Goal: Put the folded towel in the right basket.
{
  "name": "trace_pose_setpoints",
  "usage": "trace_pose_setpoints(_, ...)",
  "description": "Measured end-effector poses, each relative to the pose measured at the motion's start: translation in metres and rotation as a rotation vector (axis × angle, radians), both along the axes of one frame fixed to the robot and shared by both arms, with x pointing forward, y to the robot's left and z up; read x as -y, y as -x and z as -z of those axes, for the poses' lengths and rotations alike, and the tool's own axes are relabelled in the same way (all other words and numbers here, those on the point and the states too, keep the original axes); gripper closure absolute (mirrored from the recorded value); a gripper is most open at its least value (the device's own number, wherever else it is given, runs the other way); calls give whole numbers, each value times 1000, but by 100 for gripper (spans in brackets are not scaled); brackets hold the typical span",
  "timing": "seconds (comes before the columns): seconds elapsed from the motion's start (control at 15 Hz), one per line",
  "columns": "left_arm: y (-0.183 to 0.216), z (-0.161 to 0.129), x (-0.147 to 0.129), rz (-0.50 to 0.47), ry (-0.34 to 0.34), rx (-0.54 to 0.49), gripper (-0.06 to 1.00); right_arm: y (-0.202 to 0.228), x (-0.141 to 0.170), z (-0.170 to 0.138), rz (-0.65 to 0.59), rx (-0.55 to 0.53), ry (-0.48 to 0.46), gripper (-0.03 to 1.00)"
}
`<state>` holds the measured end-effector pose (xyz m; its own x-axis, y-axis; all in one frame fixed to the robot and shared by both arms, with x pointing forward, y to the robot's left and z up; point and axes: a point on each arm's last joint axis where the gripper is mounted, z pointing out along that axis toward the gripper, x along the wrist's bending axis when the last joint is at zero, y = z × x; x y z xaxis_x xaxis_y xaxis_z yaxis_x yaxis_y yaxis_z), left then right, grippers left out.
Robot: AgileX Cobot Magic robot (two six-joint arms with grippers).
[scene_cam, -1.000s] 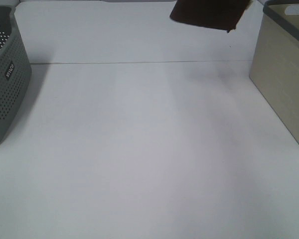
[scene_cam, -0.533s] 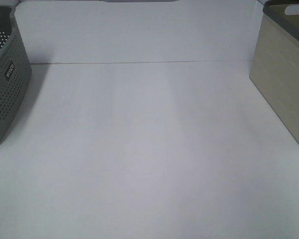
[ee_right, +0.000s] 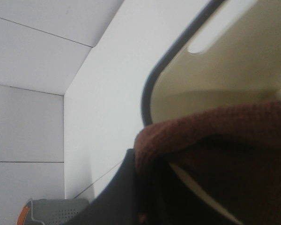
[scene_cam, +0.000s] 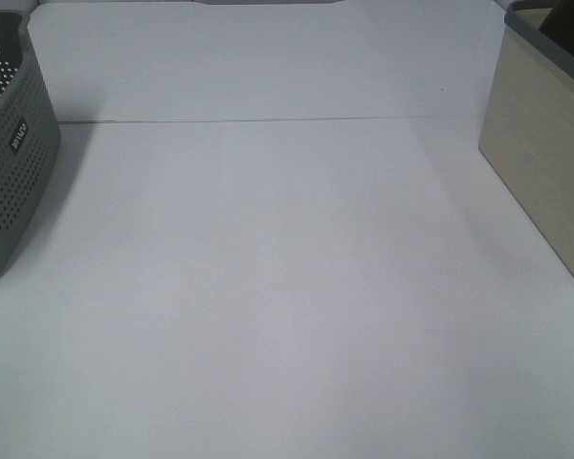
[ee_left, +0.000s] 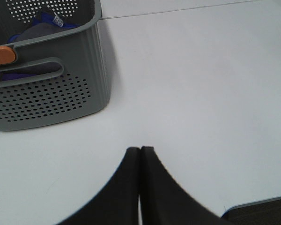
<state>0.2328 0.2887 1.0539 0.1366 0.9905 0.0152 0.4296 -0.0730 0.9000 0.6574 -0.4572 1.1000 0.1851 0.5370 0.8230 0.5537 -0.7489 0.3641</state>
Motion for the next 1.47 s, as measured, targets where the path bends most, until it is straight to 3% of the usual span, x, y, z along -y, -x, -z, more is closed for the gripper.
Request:
trace_pose_setpoints(0.2,0,0,0,0,0,0,94,4,5,47,103,-87,-4,95)
trace_pose_setpoints(0.47,0,0,0,0,0,0,94,4,6,50,109,-82,15,91)
trace_pose_setpoints(0.53,0,0,0,0,0,0,94,4,6,50,110,-82,16,81)
trace_pose_setpoints(0.6,0,0,0,0,0,0,94,4,6,50,110,-82,15,64)
trace_pose_setpoints(0.73,0,0,0,0,0,0,94,4,5,49,102,-83,7,18)
trace_pose_setpoints(0.87,0,0,0,0,0,0,94,5,3,50,82,-91,-4,3)
trace_pose_setpoints(1.27,0,0,0,0,0,0,94,19,-10,18,7,-50,1,-1)
trace_pose_setpoints(1.47,0,0,0,0,0,0,94,39,-26,-17,-119,42,97,-1)
